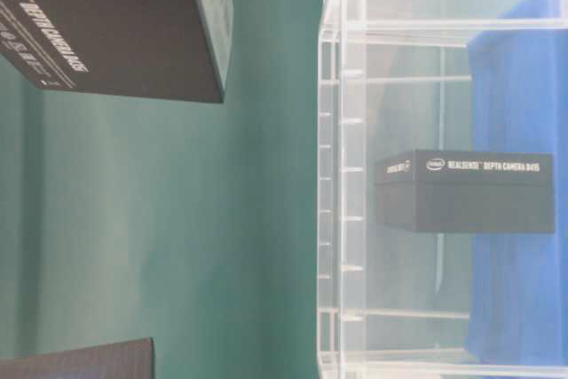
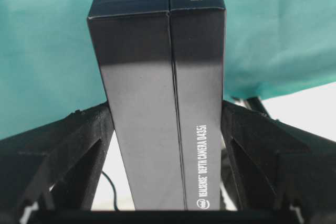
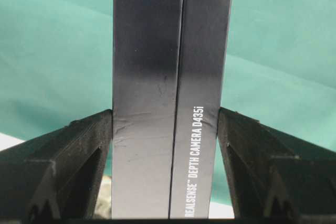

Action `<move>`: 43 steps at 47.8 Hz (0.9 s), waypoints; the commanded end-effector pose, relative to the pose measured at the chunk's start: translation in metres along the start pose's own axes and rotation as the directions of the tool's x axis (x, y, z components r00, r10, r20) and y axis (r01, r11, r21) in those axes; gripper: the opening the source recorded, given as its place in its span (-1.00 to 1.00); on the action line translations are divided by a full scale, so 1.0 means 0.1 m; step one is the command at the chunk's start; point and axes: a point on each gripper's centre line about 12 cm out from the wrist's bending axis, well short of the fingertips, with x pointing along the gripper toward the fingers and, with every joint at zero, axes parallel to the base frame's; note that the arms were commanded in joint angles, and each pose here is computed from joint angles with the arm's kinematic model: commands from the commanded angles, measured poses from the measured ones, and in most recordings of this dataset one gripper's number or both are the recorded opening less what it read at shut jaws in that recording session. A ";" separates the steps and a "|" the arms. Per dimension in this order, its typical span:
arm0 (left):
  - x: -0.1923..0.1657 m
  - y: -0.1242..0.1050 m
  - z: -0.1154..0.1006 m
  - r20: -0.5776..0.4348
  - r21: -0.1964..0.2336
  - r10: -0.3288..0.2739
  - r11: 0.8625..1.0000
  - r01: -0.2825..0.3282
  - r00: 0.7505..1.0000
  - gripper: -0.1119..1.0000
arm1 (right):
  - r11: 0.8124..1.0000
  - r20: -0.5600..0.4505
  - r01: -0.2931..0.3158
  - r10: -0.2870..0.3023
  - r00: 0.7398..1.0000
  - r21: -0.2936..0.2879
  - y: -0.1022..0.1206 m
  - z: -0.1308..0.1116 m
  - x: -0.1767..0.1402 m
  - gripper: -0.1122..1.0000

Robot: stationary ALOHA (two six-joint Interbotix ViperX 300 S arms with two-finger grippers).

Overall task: Take the box out of the case with both arms.
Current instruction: 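Carry both boxes toward the front of the bin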

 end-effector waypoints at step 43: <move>0.89 0.05 -0.14 0.012 -0.043 0.003 0.999 -0.003 1.000 0.35 | 0.993 0.023 0.106 -0.105 0.994 -0.052 0.12 -0.29 0.85 0.41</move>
